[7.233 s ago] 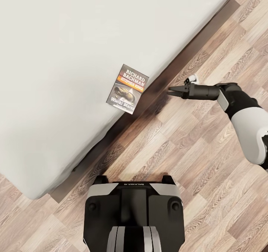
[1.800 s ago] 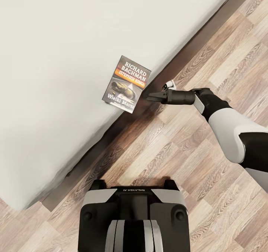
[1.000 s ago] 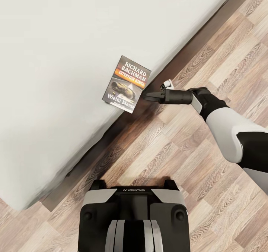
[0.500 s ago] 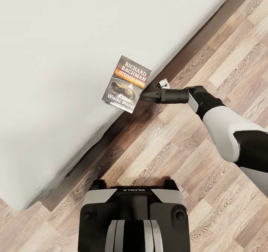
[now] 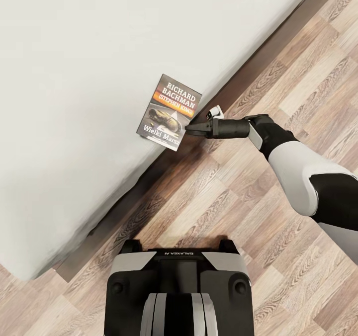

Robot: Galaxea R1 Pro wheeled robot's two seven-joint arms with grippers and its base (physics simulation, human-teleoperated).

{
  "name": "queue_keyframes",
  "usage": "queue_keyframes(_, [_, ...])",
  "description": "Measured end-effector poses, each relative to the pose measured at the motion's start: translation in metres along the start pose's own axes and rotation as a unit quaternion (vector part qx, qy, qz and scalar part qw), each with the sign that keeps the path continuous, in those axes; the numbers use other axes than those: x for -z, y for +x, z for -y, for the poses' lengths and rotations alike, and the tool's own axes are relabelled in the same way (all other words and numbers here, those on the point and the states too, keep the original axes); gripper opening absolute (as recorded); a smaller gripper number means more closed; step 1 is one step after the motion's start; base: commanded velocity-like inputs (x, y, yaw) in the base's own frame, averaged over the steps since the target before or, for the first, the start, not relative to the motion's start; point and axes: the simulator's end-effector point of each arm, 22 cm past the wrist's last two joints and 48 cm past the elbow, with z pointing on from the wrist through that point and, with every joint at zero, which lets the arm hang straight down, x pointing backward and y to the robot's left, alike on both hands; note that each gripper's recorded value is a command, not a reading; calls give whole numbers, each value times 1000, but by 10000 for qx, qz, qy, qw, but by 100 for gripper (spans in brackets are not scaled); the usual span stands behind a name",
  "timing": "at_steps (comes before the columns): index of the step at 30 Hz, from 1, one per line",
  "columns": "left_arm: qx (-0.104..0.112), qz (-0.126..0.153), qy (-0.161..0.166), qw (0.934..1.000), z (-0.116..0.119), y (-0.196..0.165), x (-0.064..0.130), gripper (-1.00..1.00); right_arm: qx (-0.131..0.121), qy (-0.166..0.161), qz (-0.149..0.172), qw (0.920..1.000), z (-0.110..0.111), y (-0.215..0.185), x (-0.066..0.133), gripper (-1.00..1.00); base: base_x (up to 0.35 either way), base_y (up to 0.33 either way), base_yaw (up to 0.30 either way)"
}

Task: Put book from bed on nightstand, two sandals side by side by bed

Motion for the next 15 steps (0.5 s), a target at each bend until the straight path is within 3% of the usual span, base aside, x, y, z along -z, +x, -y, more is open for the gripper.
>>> queue_keyframes(15, [-3,0,1,10000,0,0,0,100,-2,-26,-12,10000,-1,1,-3,100,0,0,0])
